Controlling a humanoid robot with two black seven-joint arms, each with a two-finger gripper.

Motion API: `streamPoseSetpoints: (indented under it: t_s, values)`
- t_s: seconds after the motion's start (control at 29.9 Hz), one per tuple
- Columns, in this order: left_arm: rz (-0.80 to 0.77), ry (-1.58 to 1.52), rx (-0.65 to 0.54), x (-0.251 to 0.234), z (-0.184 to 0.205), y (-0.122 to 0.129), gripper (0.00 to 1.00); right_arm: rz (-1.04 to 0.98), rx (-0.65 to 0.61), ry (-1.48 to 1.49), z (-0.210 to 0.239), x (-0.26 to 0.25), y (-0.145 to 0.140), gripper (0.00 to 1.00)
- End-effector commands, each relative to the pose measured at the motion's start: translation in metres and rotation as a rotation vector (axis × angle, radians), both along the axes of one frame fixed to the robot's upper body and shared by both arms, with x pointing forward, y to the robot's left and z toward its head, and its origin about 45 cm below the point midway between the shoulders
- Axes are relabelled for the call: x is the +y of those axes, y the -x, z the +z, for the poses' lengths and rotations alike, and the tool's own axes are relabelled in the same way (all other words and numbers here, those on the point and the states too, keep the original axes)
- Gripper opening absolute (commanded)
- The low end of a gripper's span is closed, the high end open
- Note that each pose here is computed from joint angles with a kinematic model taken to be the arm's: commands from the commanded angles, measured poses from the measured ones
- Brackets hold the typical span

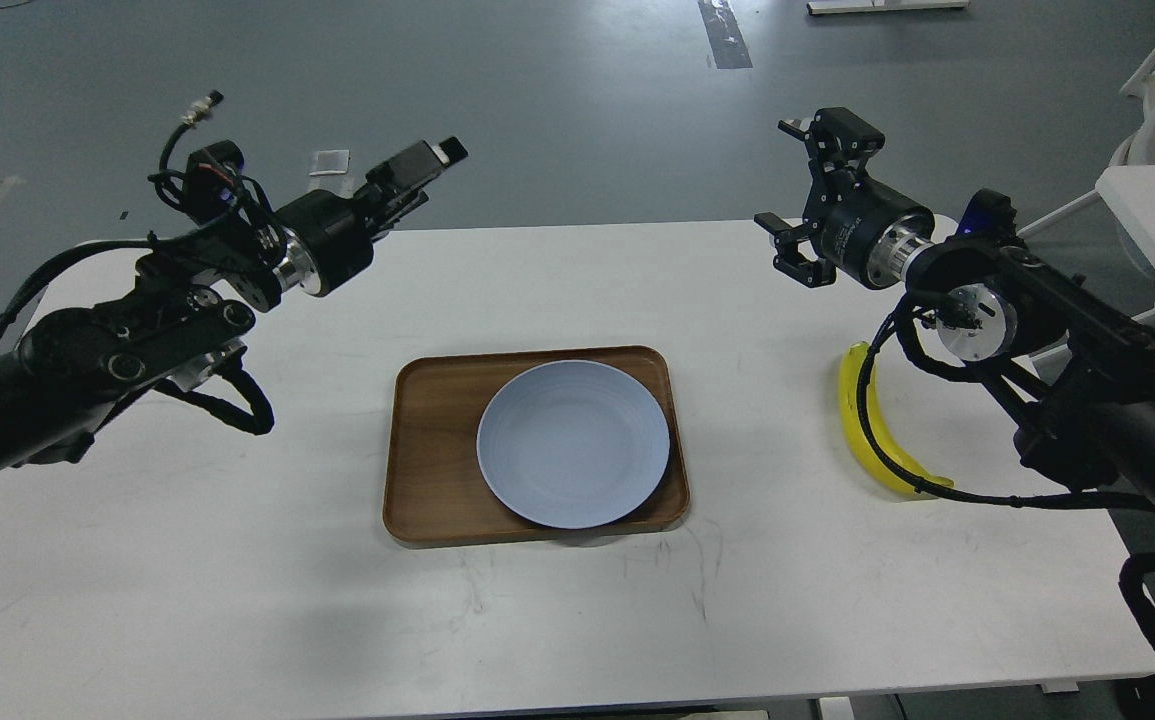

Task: Place banana on plate with both arms
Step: 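Lower the plate onto the tray, release, and raise the left gripper, then move the right gripper down to the yellow banana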

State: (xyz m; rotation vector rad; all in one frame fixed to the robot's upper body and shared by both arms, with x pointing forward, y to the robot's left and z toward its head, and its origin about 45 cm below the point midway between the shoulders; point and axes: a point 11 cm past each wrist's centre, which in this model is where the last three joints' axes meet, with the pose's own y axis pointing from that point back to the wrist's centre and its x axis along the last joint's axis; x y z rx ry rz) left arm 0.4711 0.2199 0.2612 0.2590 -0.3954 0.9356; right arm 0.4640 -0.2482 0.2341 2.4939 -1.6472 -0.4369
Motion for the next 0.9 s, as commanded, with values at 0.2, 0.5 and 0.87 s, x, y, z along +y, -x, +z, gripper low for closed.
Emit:
streamPoseSetpoints:
  t_s: [0.2, 0.5, 0.87]
  values:
    - [0.271, 0.385, 0.416, 0.027, 0.003, -0.016, 0.98, 0.205, -0.18, 0.557, -0.012, -0.015, 0.014, 0.96]
    - [0.218, 0.449, 0.436, 0.033, 0.007, -0.009, 0.98, 0.308, -0.226, 0.771, -0.038, -0.011, 0.036, 0.96]
    - [0.209, 0.431, 0.456, 0.03, -0.005, -0.001, 0.98, 0.364, -0.143, 1.141, -0.05, -0.103, 0.089, 0.91]
